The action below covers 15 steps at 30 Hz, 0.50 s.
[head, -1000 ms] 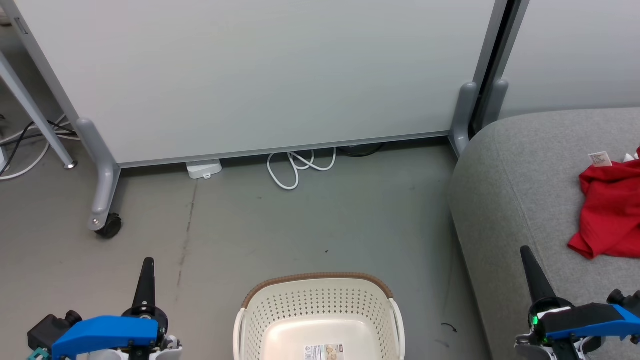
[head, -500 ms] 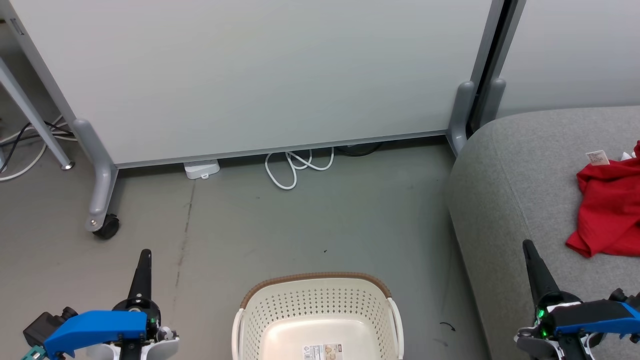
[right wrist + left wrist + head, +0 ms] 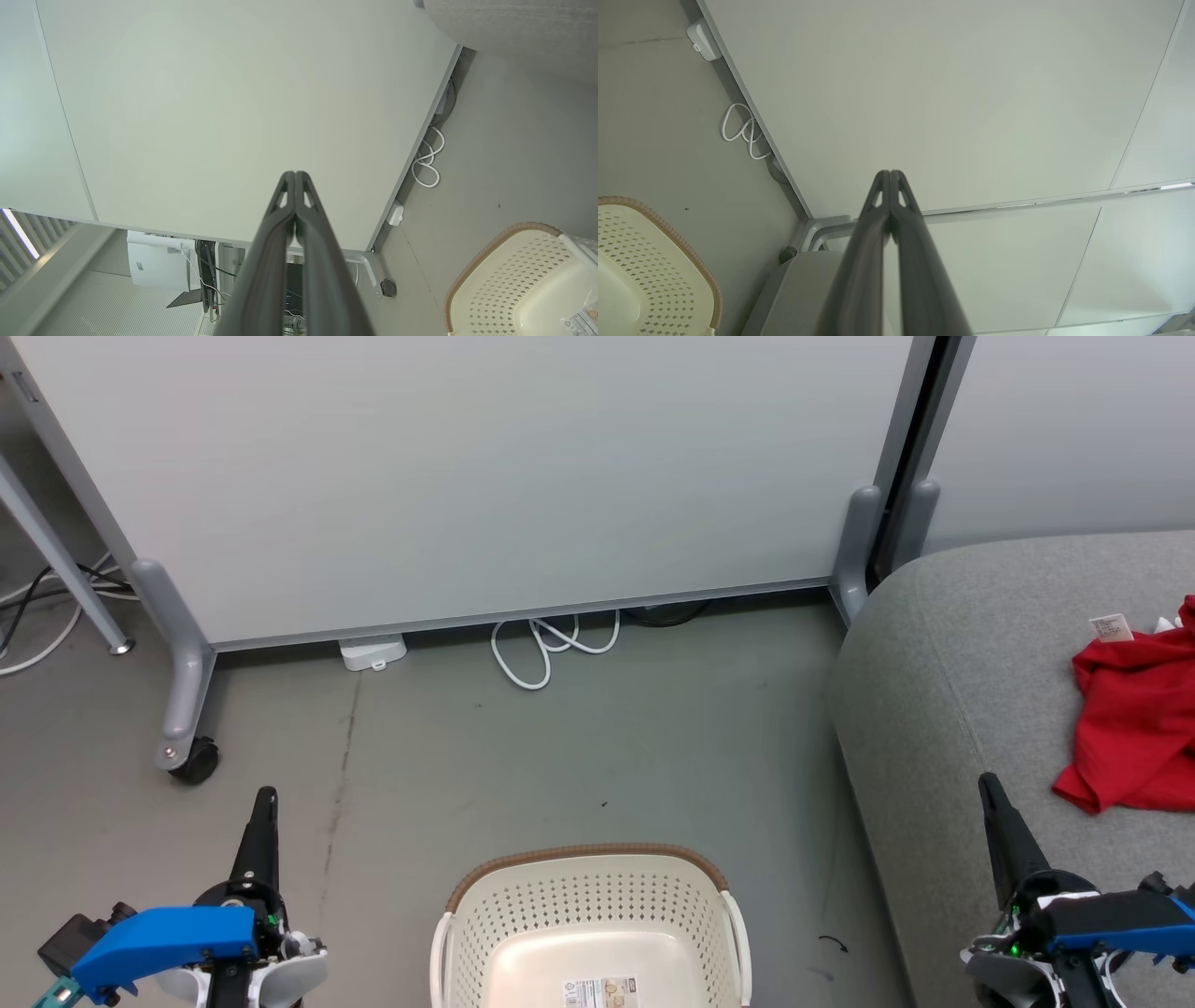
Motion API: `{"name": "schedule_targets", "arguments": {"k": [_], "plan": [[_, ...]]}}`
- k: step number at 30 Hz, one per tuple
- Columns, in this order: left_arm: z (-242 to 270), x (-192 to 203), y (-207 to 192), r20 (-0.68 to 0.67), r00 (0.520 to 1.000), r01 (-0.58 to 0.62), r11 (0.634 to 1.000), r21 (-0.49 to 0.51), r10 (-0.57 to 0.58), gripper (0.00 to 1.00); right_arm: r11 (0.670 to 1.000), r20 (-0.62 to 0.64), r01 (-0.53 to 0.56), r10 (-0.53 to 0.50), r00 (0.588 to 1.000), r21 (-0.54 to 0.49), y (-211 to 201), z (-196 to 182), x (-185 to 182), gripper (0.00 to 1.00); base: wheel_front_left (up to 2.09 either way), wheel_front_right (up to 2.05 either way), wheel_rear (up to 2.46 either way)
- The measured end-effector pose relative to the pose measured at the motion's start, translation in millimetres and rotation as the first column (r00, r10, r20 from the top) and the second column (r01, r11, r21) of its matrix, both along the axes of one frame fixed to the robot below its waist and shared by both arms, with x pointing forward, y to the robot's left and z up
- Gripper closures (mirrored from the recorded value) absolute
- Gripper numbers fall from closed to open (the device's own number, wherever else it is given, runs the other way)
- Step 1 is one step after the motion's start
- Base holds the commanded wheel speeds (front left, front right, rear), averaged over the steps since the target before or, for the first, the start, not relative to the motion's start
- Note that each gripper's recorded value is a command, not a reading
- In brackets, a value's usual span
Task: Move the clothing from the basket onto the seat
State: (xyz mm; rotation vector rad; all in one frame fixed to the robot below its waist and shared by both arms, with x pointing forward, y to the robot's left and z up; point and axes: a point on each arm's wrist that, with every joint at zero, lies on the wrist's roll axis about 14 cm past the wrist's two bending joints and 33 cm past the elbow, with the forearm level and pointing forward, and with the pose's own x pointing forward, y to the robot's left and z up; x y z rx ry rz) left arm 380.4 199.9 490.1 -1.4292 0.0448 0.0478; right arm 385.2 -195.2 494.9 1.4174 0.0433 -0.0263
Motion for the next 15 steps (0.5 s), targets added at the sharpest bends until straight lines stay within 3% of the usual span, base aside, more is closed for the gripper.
{"name": "schedule_targets", "arguments": {"k": [15], "plan": [[9.5,4.9,0.5,0.033,0.999,0.001,0.995,-0.099,0.003,1.0,0.994,0.022,0.007,-0.01,1.0,0.109,-2.6,6.0,1.7,1.0,0.0,0.0,0.0]]}}
